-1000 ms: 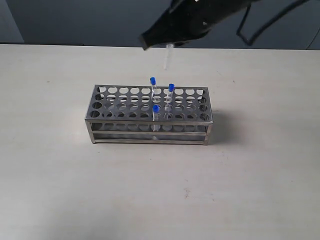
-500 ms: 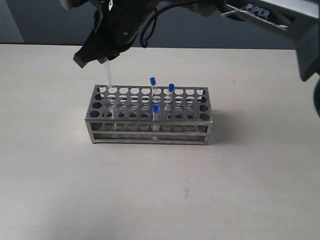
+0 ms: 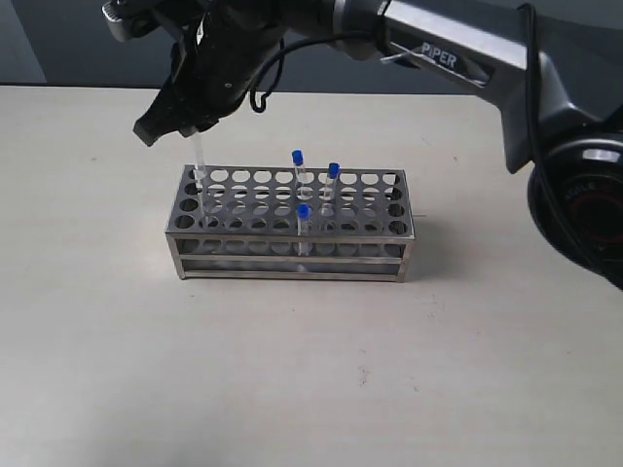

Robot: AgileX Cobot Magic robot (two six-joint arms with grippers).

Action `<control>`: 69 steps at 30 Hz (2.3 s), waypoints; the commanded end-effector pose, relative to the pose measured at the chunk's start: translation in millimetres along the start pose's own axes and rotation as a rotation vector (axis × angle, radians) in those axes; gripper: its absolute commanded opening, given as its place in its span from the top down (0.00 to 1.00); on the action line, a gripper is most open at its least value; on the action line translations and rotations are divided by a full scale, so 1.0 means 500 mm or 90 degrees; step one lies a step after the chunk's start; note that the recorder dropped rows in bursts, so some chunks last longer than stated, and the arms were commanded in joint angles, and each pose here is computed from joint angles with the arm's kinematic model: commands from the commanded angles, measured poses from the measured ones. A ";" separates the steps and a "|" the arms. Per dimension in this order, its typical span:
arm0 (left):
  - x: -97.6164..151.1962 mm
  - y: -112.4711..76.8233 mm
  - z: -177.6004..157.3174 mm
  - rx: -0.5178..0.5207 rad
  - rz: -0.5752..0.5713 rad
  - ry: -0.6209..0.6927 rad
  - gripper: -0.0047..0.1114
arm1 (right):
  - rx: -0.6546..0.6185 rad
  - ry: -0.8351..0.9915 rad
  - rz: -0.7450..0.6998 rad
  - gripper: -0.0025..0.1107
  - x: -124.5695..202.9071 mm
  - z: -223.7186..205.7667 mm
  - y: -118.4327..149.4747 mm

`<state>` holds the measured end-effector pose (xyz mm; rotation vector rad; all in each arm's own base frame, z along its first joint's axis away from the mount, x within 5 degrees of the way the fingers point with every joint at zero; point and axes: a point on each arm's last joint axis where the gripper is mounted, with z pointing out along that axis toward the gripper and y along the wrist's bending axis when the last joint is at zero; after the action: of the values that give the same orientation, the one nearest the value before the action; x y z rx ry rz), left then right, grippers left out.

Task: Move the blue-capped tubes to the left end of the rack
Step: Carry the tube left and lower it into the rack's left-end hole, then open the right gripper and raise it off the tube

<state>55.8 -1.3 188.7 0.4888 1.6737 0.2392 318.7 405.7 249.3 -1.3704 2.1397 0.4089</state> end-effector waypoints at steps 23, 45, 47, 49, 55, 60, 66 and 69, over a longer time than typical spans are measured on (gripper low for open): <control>-0.004 0.001 0.000 0.003 -0.005 -0.005 0.95 | -0.063 0.045 0.044 0.97 0.036 0.085 0.020; -0.004 0.001 0.000 0.003 -0.005 -0.005 0.95 | -0.103 0.081 0.084 0.71 0.045 0.082 0.033; -0.004 0.001 0.000 0.003 -0.005 -0.005 0.95 | -0.102 0.080 0.089 0.57 0.045 0.082 0.032; -0.004 0.001 0.000 0.003 -0.005 -0.005 0.95 | -0.096 0.083 0.100 0.53 0.045 0.082 0.031; -0.005 0.001 0.000 0.002 -0.003 -0.008 0.95 | -0.097 0.084 0.117 0.59 0.037 0.062 0.032; -0.005 0.001 0.000 0.002 -0.003 -0.008 0.95 | -0.093 0.054 0.120 0.58 0.012 0.006 0.033; -0.005 0.001 0.000 0.002 -0.003 -0.008 0.95 | -0.068 0.035 0.111 0.58 -0.009 -0.067 0.030; -0.005 0.001 0.000 0.002 -0.003 -0.008 0.95 | -0.022 0.078 0.109 0.58 -0.001 -0.097 0.020</control>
<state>55.8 -1.3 188.7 0.4888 1.6737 0.2392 296.9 396.4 274.5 -1.2676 2.3476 0.5492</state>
